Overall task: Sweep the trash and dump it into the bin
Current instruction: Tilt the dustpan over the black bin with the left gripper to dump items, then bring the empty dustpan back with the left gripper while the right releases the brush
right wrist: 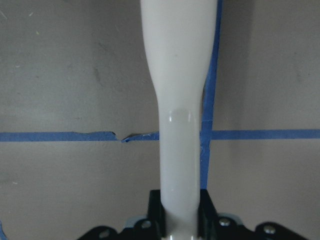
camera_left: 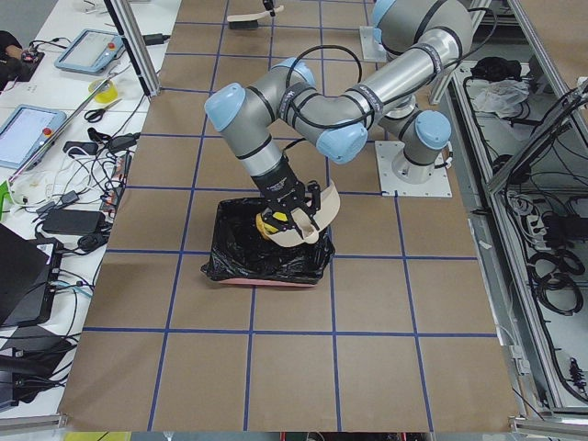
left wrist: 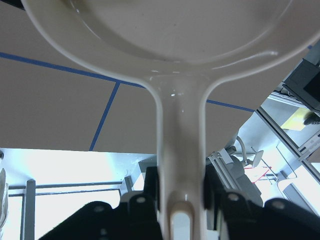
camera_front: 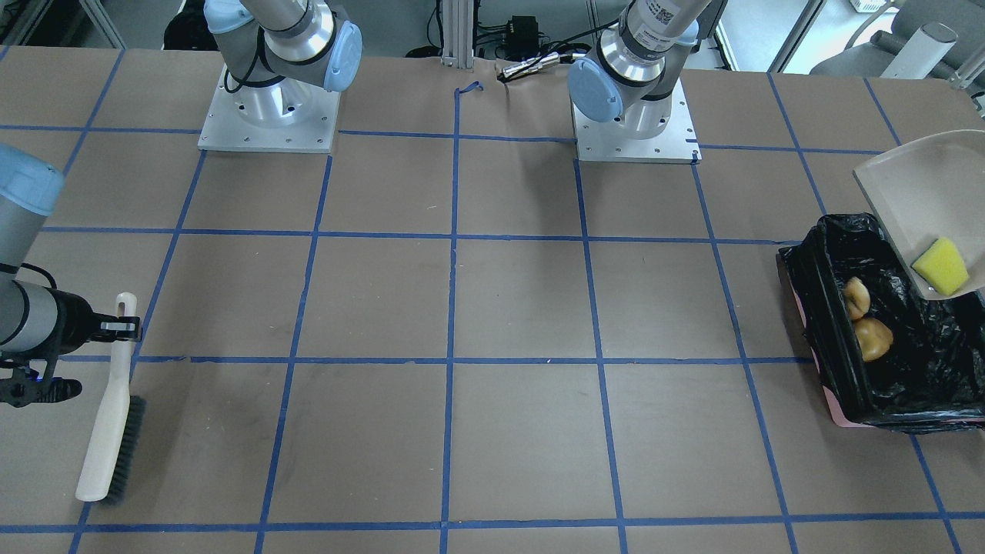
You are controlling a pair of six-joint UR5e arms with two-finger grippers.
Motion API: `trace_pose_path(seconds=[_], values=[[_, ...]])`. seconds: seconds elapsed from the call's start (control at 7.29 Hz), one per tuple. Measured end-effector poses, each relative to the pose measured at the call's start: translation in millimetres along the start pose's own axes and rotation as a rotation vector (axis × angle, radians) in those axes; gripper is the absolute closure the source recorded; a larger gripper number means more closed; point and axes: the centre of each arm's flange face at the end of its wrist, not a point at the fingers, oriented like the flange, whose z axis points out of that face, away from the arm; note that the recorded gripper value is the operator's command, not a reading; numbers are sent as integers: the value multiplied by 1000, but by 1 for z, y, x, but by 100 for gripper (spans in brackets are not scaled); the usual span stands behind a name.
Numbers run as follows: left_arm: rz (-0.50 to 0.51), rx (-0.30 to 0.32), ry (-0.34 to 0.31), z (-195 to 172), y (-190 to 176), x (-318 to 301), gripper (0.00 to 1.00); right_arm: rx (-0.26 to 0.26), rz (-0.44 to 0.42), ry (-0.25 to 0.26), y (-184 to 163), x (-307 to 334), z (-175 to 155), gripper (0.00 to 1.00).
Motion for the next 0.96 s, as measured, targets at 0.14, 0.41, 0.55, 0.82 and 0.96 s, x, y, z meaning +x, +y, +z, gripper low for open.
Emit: trace_pose_path(seconds=[0.14, 0.41, 0.55, 0.82, 0.96], values=[[2, -1, 0, 0, -1, -1, 100, -1, 1, 0, 0, 0, 1, 58], [3, -22, 2, -5, 0, 4, 100, -1, 2, 0, 0, 0, 0, 49], [-3, -59, 5, -10, 4, 7, 100, -1, 3, 1, 0, 0, 0, 44], [1, -115, -9, -24, -2, 9, 100, 6, 6, 3, 1, 0, -4, 20], [8, -174, -51, -47, -17, 9, 100, 20, 7, 7, 5, 0, -13, 0]])
